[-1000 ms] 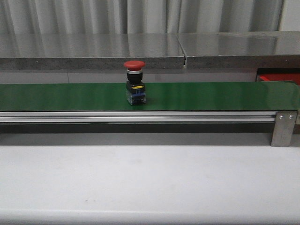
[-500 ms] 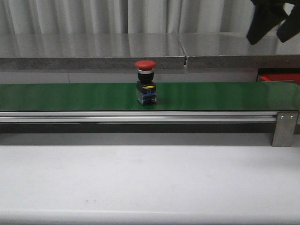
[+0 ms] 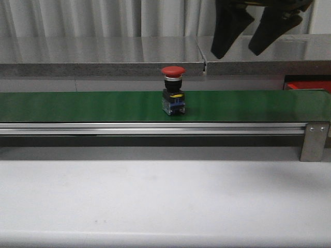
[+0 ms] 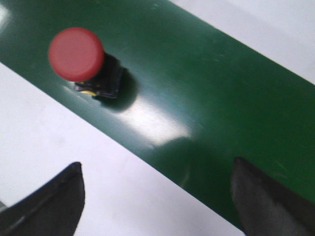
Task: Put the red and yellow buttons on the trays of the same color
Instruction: 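Lower the right gripper onto the red button on the belt and grasp it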
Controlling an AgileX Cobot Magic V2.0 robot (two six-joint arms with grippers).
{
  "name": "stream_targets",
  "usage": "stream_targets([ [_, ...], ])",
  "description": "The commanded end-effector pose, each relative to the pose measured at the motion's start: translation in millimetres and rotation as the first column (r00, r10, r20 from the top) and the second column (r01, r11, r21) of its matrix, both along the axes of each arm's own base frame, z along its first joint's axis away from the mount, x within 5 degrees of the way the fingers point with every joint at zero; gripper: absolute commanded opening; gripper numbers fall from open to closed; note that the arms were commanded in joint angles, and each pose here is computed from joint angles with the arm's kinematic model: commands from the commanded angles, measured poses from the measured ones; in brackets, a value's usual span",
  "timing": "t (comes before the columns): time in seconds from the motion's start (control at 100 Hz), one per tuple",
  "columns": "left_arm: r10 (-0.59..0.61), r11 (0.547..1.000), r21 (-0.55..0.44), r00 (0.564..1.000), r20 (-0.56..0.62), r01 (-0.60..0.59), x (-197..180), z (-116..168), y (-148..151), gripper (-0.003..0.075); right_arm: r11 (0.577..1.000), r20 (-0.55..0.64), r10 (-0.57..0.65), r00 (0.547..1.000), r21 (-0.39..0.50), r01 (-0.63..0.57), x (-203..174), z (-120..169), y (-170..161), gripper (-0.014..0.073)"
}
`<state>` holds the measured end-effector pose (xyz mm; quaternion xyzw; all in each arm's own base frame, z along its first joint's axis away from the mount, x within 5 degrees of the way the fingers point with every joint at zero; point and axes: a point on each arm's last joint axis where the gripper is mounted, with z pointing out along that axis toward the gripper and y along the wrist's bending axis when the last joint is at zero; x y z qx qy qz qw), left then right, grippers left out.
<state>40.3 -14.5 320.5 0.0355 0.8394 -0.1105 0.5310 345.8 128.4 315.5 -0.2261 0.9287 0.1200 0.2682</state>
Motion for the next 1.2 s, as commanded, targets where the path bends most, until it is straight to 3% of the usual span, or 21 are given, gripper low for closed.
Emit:
stream_targets([
  [0.0,-0.001,1.000,-0.031,0.997,0.081,0.004,2.3,12.9,-0.9,-0.0020,0.999,0.061,0.029,0.998,0.028,-0.031,-1.4,23.0,10.9,0.0604],
  [0.29,-0.001,1.000,-0.031,0.997,0.081,0.004,2.3,12.9,-0.9,-0.0020,0.994,0.002,0.104,0.995,0.034,-0.104,15.5,8.5,46.3,0.0604],
  [0.64,-0.001,1.000,-0.031,0.997,0.081,0.004,2.3,12.9,-0.9,-0.0020,0.997,0.010,0.033,0.999,0.063,-0.034,41.1,-14.5,55.6,0.0593],
  [0.76,-0.001,1.000,-0.031,0.997,0.081,0.004,2.3,12.9,-0.9,-0.0020,0.997,0.033,0.022,0.999,0.070,-0.025,46.4,-18.6,57.1,0.0466],
  [0.88,-0.001,1.000,-0.031,0.997,0.081,0.004,2.3,12.9,-0.9,-0.0020,0.997,0.039,0.019,0.999,0.072,-0.022,47.9,-19.9,57.5,0.0242],
  [0.95,-0.001,1.000,-0.031,0.997,0.081,0.004,2.3,12.9,-0.9,-0.0020,0.997,0.039,0.019,0.999,0.072,-0.022,47.9,-19.9,57.5,0.0158],
  [1.19,-0.001,1.000,-0.031,0.997,0.081,0.004,2.3,12.9,-0.9,-0.0020,0.997,0.057,0.017,0.998,0.079,-0.021,45.3,-11.8,55.5,0.0118],
])
